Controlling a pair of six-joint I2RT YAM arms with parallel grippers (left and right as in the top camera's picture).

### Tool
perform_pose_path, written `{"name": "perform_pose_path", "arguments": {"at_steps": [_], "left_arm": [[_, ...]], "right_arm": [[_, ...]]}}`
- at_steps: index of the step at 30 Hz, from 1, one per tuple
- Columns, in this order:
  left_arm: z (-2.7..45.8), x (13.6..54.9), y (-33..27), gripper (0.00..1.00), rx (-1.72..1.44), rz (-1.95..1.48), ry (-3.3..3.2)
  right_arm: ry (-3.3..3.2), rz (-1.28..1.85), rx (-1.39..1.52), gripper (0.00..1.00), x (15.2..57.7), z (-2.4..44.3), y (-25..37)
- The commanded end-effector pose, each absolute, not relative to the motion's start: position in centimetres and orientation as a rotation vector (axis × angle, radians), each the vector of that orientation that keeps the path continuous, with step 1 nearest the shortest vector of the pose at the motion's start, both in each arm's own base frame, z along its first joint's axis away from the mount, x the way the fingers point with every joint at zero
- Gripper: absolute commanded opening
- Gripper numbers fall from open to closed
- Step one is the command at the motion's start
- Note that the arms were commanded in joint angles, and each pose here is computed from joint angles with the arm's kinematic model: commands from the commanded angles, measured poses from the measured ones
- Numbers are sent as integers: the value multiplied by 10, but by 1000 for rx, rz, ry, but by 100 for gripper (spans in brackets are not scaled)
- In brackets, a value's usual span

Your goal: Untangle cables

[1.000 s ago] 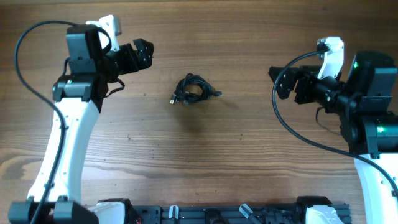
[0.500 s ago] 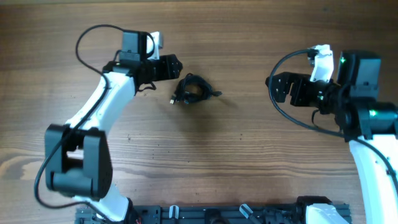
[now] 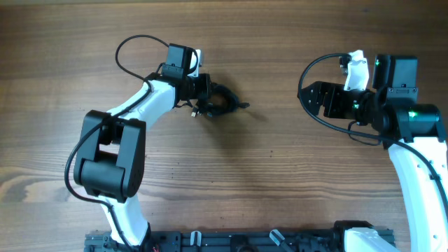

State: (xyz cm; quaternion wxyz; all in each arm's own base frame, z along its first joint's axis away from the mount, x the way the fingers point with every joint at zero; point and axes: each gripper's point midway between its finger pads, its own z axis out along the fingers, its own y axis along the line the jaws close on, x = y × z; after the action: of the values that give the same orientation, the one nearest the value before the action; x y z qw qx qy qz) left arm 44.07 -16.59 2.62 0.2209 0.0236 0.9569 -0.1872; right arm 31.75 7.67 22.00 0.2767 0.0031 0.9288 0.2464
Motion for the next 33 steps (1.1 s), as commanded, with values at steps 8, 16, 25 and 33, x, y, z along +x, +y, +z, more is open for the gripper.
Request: {"name": "perform_pose_path", "arguments": {"at_steps": [8,16,25,33], "left_arm": [[-10,436,-169,35,77,-475,2714],[4,440,-171,4,73,-490,2682],[154,443,-189,4,-41,-740,2397],[195,426,-194,4,-33,-838,2342]], "right_arm": [[2497,646,-14,94,319,220,75],[2490,645,-15,94,320,221,75],[2378,780,-95,94,330,241,94],[2238,960,-145,94,340,275,138]]}}
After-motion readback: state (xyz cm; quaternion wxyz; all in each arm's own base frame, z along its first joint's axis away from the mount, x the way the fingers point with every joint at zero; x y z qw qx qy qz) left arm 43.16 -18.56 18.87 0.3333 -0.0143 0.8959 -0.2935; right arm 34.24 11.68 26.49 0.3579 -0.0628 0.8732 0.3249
